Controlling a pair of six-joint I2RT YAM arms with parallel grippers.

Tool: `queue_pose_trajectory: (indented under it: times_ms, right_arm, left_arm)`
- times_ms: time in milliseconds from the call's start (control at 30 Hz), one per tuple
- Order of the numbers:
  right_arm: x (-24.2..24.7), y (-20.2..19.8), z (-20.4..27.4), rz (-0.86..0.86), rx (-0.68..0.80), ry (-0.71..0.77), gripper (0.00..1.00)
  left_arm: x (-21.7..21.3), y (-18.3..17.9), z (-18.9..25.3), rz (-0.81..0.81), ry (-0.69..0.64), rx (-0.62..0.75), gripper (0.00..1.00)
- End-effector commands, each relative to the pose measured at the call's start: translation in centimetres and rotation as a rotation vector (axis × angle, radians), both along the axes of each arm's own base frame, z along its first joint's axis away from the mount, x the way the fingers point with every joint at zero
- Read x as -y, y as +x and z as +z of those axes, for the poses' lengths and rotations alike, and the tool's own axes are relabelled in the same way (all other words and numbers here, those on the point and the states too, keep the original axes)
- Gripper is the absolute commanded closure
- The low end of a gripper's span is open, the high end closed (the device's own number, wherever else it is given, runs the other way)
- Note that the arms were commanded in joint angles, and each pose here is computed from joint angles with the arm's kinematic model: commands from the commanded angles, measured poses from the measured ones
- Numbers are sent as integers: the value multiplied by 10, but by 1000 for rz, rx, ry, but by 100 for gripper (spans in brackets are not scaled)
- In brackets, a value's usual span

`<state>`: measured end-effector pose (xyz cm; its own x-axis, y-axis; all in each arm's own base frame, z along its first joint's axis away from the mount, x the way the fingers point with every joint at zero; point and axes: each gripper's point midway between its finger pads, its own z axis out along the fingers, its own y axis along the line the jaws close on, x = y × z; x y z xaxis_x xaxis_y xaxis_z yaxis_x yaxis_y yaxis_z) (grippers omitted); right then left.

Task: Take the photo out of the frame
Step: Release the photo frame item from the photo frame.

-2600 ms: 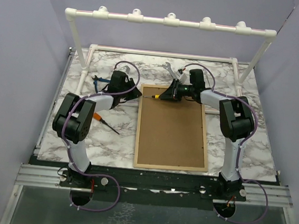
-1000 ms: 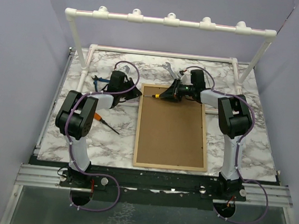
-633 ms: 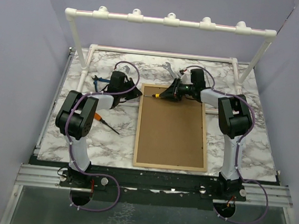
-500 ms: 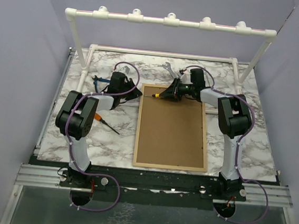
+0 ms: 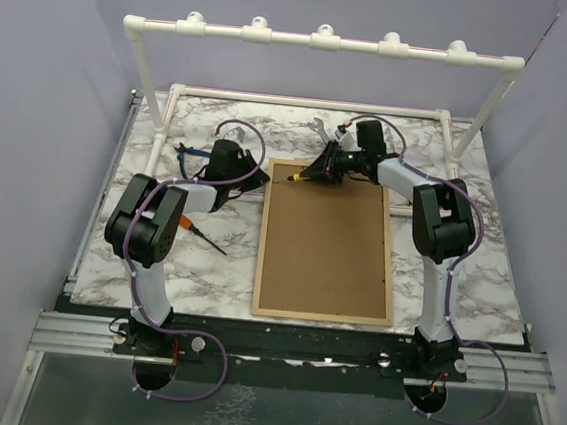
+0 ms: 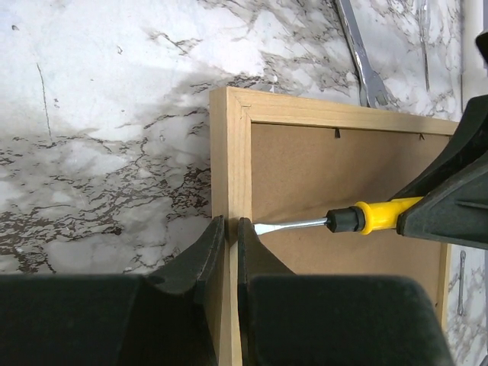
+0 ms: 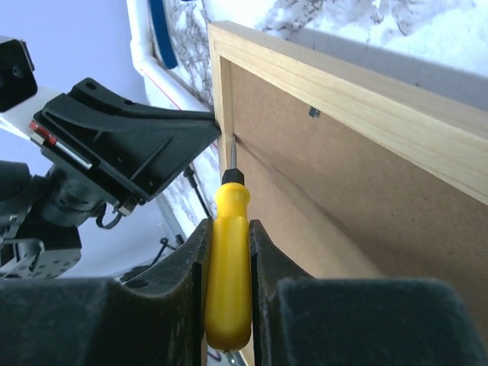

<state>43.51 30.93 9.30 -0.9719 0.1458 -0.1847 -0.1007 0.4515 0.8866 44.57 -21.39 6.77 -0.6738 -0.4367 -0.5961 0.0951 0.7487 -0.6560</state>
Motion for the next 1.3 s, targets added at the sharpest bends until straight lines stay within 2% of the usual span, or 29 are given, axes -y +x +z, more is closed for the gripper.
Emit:
queue_pose_trajectory:
  times_ms: [0,233,467,600,867,1267]
  right_arm:
    - [-38,-16,16,48,75,-114,99]
    - [-60,-19,37,63,172,-277,99]
    - [-92,-37,54,84,216,-354,99]
    - [-121,-51,71,82,247,-352,99]
    - [-154,-64,74,111,263,-360,99]
    - [-172,-72,84,78,288,-351,99]
  left_arm:
    - [48,-49,0,-177,-71,-81,91]
    - [52,-57,4,-184,-73,-76,91]
    - [56,-60,6,-183,-72,-75,91]
    - [57,-60,4,-180,-80,-82,91]
    - [59,-61,6,-178,-88,-83,91]
    - [59,-61,2,-163,-89,-96,91]
